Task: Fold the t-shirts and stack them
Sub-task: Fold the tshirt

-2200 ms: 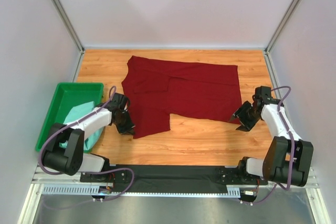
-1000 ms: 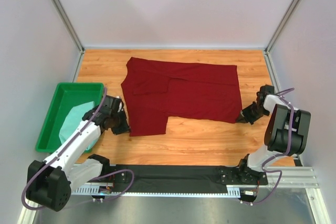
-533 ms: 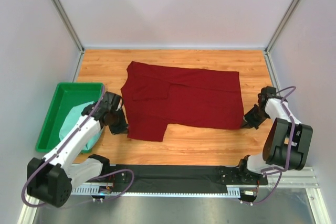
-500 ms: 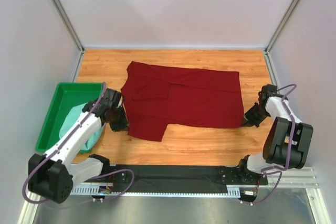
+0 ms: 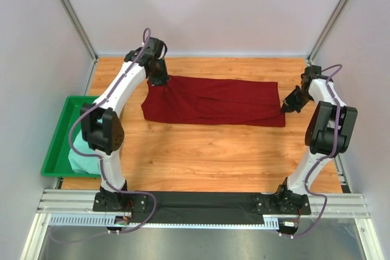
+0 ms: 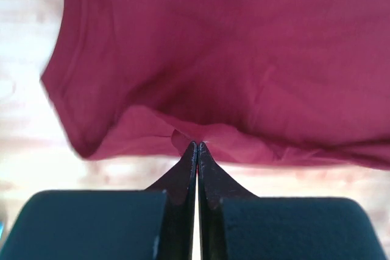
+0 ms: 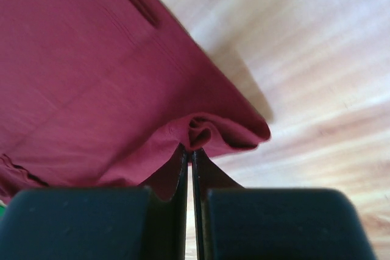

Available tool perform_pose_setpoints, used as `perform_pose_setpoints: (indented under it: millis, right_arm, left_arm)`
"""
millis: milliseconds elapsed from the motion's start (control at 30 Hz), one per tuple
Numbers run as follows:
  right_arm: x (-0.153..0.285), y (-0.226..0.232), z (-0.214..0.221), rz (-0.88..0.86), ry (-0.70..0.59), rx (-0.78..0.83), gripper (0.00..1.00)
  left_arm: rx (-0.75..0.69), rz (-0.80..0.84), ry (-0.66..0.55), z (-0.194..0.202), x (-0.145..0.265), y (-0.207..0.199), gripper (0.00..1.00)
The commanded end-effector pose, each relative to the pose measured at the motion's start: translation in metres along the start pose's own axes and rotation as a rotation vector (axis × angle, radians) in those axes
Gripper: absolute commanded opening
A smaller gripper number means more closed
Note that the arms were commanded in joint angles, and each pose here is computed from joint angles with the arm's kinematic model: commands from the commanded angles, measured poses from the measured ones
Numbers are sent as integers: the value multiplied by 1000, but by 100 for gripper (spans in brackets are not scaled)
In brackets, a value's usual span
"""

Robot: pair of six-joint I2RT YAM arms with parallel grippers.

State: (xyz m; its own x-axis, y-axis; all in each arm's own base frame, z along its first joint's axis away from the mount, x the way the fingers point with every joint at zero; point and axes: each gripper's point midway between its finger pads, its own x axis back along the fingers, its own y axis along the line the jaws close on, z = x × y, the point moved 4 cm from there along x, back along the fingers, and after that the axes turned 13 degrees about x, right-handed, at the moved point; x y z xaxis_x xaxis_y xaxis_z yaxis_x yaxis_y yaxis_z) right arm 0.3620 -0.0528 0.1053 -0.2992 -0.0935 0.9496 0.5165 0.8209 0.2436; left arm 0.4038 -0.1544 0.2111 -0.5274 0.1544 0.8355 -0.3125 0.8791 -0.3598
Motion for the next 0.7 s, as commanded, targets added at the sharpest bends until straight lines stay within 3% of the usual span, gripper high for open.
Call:
perform_pose_setpoints:
  millis: [0, 267, 433, 667]
  right_arm:
    - [0, 14, -24, -34, -16, -3, 0]
    - [-18, 21, -40, -53, 14, 5, 1]
    - [-25, 19, -46, -28, 23, 14, 0]
    - [-39, 18, -48, -29, 48, 8, 0]
  left_arm:
    - [-8, -49, -37, -27, -6, 0, 0]
    - [81, 16, -94, -62, -22, -4, 0]
    - [61, 86, -144, -81, -18, -18, 0]
    - [81, 130, -103, -83, -39, -28, 0]
